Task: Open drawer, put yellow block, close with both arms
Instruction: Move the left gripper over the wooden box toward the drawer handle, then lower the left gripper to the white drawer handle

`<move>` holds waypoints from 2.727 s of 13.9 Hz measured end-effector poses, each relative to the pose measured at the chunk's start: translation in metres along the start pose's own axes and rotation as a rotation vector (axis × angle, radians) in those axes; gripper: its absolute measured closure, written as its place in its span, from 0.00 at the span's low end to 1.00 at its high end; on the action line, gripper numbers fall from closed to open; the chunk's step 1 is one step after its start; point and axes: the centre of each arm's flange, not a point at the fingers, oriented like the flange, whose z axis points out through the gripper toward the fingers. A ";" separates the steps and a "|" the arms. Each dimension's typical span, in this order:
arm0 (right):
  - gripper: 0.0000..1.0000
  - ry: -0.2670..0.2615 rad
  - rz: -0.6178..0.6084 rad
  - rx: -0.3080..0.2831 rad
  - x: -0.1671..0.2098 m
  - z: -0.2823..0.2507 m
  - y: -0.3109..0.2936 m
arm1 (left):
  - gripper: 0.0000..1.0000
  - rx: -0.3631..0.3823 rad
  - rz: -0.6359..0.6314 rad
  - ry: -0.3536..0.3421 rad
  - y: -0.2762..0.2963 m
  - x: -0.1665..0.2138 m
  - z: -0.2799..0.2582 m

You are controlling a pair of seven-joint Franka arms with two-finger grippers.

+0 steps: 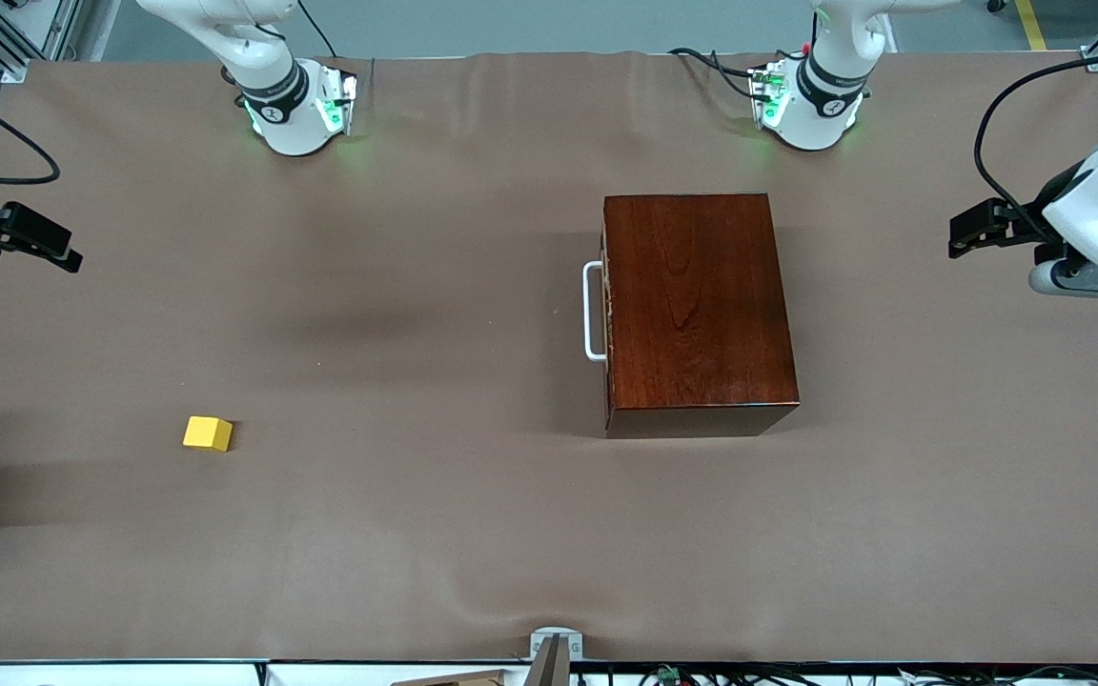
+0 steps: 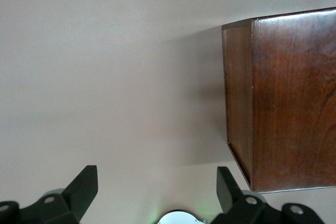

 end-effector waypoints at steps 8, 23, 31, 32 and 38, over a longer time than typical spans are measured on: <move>0.00 -0.001 -0.001 0.000 0.000 0.000 0.000 | 0.00 0.002 0.007 -0.006 0.014 0.003 0.004; 0.00 -0.001 -0.002 0.000 0.000 0.000 -0.001 | 0.00 0.015 -0.052 -0.032 0.109 0.032 0.028; 0.00 -0.001 -0.002 0.000 0.000 0.000 -0.001 | 0.00 0.039 -0.159 -0.045 0.220 0.044 0.059; 0.00 -0.001 -0.002 0.000 0.000 0.000 -0.001 | 0.00 0.038 -0.174 -0.035 0.237 0.044 0.064; 0.00 -0.001 -0.002 0.000 0.000 0.000 -0.001 | 0.00 0.005 -0.242 0.039 0.346 0.043 0.101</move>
